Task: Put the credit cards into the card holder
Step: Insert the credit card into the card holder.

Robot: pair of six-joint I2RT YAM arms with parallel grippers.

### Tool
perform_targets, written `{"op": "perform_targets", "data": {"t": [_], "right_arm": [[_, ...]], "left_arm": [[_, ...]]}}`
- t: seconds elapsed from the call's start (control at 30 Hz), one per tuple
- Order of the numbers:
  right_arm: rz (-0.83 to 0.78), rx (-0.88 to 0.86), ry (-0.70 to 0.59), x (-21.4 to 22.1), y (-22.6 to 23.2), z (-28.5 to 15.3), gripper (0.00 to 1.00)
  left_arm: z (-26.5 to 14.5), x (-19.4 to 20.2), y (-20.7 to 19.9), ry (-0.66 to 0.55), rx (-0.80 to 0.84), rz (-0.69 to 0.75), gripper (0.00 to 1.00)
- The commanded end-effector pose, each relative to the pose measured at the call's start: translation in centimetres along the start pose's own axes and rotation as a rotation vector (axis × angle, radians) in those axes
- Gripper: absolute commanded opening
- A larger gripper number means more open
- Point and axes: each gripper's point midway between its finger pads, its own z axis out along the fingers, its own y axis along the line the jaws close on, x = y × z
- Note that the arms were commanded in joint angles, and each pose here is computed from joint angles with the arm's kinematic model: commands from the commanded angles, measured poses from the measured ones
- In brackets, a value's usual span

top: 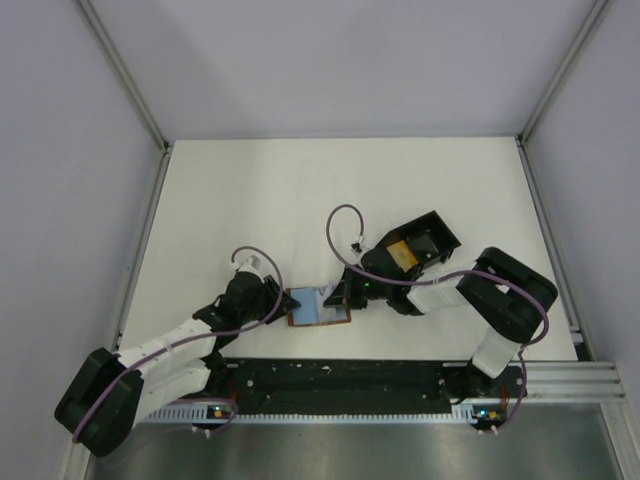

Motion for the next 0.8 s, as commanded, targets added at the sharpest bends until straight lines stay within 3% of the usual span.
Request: {"op": "perform_targets", "data": {"t": [0.0, 0.1, 0.27, 0.53, 0.77], "right_arm": [[0.022, -0.077, -0.01, 0.2, 1.5, 0.3, 0.0], [0.035, -0.086, -0.012, 0.1, 1.7, 0.4, 0.0], [0.03, -0.099, -0.012, 0.0, 2.1, 0.2, 0.0], [-0.028, -0.066, -0.077, -1.3, 2.7, -1.2, 0.0], [-0.016, -0.078, -0.026, -0.5, 2.4, 0.0, 0.0]], "left_arm": [[-0.1, 0.9, 1.9, 0.008, -0.047, 0.004, 0.39], [-0.2, 0.9, 1.9, 0.007, -0.048, 0.006, 0.35], [-0.2, 0.8, 2.0, 0.002, -0.049, 0.008, 0.21], [-0.2, 0.8, 2.0, 0.002, -0.055, 0.006, 0.2], [-0.2, 0.8, 1.9, 0.002, -0.049, 0.01, 0.2]]}}
